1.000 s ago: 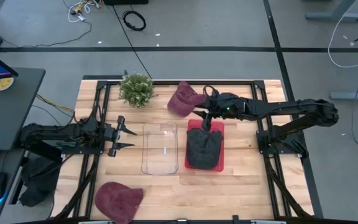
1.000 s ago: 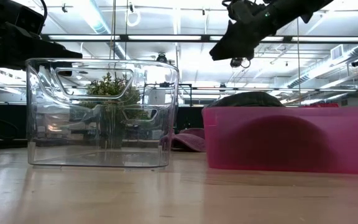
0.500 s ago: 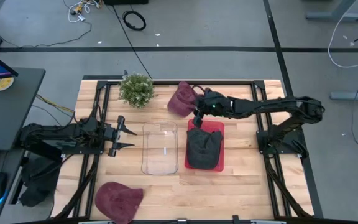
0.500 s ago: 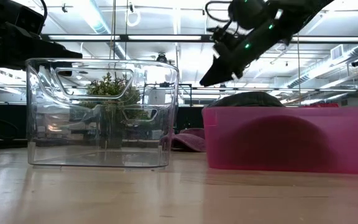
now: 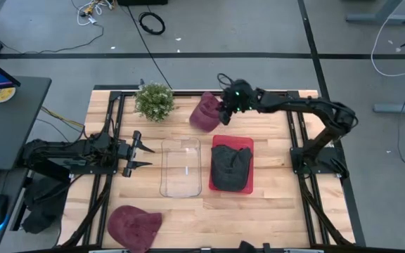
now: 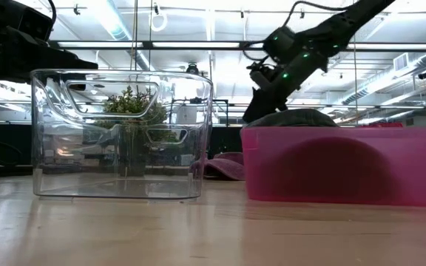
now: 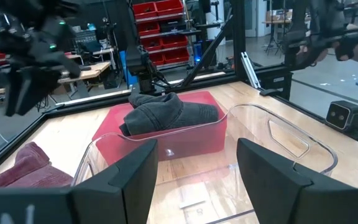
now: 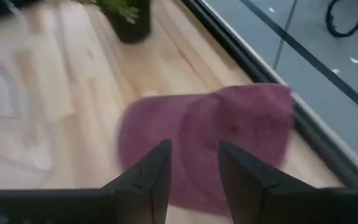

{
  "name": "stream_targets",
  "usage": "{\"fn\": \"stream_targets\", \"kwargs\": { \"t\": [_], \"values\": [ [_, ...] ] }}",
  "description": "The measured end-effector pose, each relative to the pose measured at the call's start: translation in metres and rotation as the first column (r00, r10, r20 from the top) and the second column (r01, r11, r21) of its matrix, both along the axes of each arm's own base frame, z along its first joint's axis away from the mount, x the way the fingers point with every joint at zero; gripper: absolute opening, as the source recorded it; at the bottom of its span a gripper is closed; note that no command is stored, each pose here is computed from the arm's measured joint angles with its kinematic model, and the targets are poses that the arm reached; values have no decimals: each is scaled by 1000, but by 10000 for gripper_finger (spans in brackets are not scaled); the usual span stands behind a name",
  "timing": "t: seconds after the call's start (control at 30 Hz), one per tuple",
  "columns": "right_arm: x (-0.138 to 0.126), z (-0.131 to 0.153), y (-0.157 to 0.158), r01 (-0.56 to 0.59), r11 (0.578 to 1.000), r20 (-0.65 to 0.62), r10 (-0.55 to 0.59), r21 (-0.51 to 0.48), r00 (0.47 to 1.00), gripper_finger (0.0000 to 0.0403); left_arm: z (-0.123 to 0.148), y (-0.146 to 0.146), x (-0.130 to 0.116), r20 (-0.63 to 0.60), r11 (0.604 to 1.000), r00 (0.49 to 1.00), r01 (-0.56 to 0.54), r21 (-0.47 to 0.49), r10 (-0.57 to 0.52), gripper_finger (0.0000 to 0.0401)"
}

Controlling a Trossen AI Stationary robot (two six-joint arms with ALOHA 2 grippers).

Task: Pick & Place hat
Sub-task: Put the top red cap in the transparent bin

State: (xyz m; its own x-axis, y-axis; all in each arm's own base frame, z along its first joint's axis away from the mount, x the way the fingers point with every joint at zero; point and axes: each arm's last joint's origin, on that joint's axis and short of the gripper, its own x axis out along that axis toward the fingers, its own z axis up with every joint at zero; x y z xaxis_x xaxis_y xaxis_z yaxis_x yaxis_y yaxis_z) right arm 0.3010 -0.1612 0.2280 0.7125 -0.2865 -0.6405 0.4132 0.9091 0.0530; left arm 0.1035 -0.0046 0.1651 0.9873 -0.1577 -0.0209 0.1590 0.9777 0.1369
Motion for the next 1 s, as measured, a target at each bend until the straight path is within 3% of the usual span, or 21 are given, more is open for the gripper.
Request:
{"fn": "stream_targets", "kwargs": {
  "t": [0.23, 0.5, 0.73, 0.83, 0.93, 1.0],
  "values": [
    [28, -9, -20, -29, 999, -128, 33, 35, 991, 135, 0, 0, 0, -1, 1000, 1000, 0, 0, 0, 222],
    [52, -44, -35, -29, 992, -181, 51, 125, 982, 135, 0, 0, 0, 0, 1000, 1000, 0, 0, 0, 222],
    [53, -63, -38, 16, 988, -234, 21, 154, 972, 133, 0, 0, 0, 0, 1000, 1000, 0, 0, 0, 222],
    [53, -64, -38, -9, 989, -241, 45, 151, 969, 98, 0, 0, 0, 0, 1000, 1000, 0, 0, 0, 222],
    [53, -62, -36, -71, 985, -237, 108, 160, 966, 21, 0, 0, 0, 0, 1000, 1000, 0, 0, 0, 222],
    [53, -61, -34, -101, 982, -235, 137, 160, 962, 12, 0, 0, 0, -1, 1000, 1000, 0, 0, 0, 222]
  ]
}}
